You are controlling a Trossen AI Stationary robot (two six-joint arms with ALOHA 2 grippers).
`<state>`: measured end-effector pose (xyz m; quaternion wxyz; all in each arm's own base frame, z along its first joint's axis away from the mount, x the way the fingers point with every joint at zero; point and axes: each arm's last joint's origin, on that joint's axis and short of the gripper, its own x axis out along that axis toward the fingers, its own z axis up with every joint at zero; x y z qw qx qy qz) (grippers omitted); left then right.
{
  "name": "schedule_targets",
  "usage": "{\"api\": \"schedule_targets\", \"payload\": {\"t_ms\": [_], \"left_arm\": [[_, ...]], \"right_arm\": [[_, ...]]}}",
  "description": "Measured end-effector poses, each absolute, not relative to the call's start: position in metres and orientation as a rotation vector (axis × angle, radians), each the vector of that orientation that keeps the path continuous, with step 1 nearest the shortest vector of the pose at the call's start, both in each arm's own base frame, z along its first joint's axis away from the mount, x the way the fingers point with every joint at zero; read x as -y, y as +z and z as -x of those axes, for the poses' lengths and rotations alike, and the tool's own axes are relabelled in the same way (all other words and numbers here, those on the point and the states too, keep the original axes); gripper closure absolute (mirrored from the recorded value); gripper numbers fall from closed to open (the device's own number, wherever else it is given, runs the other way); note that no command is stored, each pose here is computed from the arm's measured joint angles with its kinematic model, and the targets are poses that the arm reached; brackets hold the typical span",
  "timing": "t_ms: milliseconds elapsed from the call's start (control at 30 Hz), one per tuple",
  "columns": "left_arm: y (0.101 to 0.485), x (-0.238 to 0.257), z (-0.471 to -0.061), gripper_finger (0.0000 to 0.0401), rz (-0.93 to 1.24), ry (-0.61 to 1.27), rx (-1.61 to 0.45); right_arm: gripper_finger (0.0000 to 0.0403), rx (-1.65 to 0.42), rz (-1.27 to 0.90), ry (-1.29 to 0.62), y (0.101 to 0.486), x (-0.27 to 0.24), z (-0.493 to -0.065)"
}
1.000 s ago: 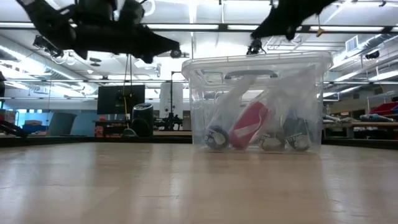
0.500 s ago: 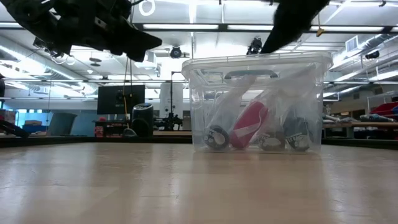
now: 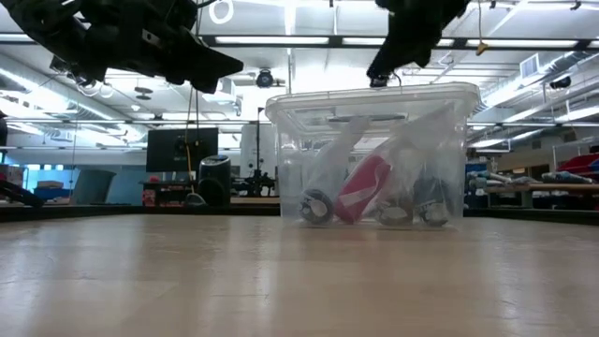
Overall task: Roll bandage
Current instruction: Move the transparent bin to the top of the table, then return to Home Position
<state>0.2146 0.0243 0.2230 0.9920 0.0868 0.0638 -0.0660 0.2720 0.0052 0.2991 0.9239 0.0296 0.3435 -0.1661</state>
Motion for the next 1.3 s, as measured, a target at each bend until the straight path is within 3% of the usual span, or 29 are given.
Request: {"api": "schedule_targets", "payload": {"t_ms": [167,333,600,967,1133,1300], "left_arm": [[0.224,-0.024,-0.213,0.0401,-0.166,-0.147,-0.123],[0.231,-0.023,-0.209,0.0401,-0.159,-0.144,-0.091],[0.233,-0.022,-0.203,0.0401,-0.145,-0.145,-0.105],[0.233,-0.022,-0.203,0.0401,-0.146,-0.145,-0.110],[0.238,-0.021,-0.194,0.0401,-0.126,-0.145,-0.122],[0.236,-0.018,-0.171,0.0401,-0.160,-0.131,-0.044]], "right_arm": [[0.0403,-0.728,-0.094,-0.098,0.302,-0.033,-0.266],[0.0403,-0.880,-0.102,-0.031,0.281,-0.059,-0.265],[0.0403,-0.963,-0.106,-0.166,0.258,-0.044,-0.272],[0.0403,-0.880,-0.029,-0.368,0.256,0.015,-0.287],[0.0403,-0.837,0.090,-0.338,0.259,0.023,-0.292],[0.0403,-0.681,0.175,-0.185,0.271,0.002,-0.285]]}}
